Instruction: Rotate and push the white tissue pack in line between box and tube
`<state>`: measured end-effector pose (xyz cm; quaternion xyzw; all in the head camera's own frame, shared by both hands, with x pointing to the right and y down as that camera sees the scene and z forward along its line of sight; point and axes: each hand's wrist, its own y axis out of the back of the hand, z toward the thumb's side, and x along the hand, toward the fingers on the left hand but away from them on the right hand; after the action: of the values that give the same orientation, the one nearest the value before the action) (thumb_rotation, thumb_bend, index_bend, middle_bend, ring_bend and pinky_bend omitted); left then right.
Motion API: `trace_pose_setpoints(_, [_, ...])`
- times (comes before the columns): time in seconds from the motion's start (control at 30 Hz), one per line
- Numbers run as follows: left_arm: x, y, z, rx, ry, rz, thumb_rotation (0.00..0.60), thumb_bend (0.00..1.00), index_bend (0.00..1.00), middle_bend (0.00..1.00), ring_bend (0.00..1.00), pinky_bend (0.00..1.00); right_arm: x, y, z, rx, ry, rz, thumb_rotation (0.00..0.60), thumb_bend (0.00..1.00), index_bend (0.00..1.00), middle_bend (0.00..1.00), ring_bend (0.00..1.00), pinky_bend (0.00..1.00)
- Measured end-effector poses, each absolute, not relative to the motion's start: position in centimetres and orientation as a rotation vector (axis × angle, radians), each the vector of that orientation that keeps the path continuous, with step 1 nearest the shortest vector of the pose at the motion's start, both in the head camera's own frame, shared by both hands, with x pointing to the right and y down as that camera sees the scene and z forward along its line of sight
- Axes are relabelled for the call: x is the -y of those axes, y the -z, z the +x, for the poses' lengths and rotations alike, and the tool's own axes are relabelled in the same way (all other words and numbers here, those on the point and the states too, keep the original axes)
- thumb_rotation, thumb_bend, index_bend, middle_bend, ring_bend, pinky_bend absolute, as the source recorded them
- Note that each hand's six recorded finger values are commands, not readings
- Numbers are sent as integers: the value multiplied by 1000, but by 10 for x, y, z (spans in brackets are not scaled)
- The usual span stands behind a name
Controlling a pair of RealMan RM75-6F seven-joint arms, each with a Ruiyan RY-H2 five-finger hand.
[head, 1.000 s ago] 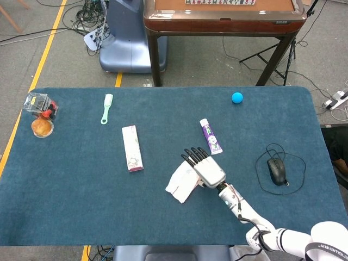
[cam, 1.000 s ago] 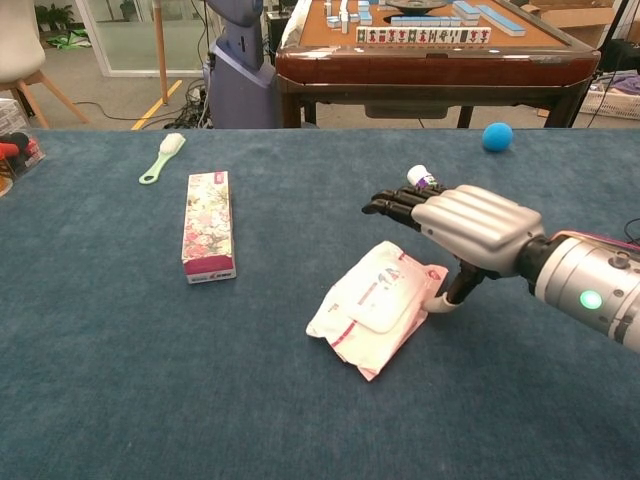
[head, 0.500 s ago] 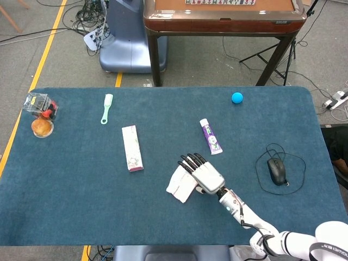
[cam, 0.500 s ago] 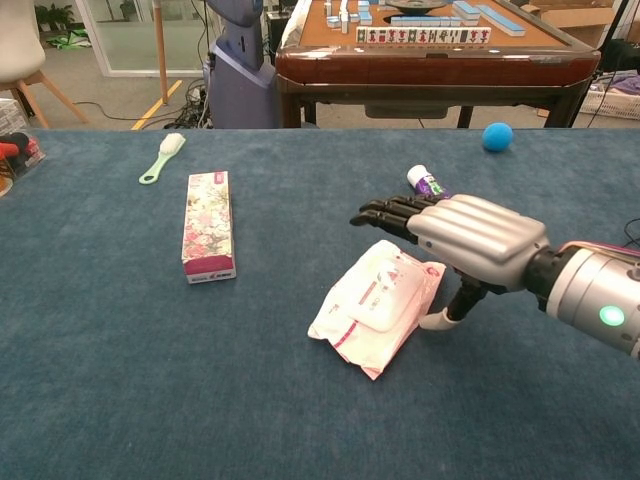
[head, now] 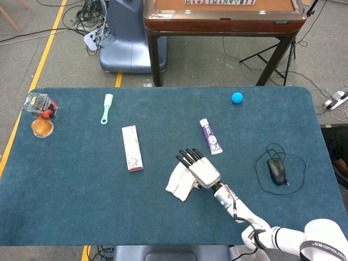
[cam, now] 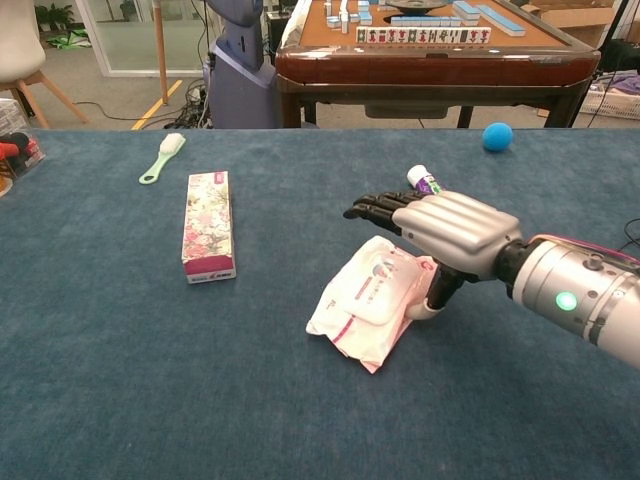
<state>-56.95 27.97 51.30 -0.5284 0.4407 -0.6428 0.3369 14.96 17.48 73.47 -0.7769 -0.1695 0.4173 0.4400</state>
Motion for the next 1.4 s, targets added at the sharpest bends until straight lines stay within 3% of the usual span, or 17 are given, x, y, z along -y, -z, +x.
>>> trace_pose_setpoints(1.4, [-285, -506, -582, -1166, 1701, -1359, 600, 335, 442, 365, 259, 422, -104, -756, 130, 606, -1140, -1895, 600, 0, 0, 10, 0, 112])
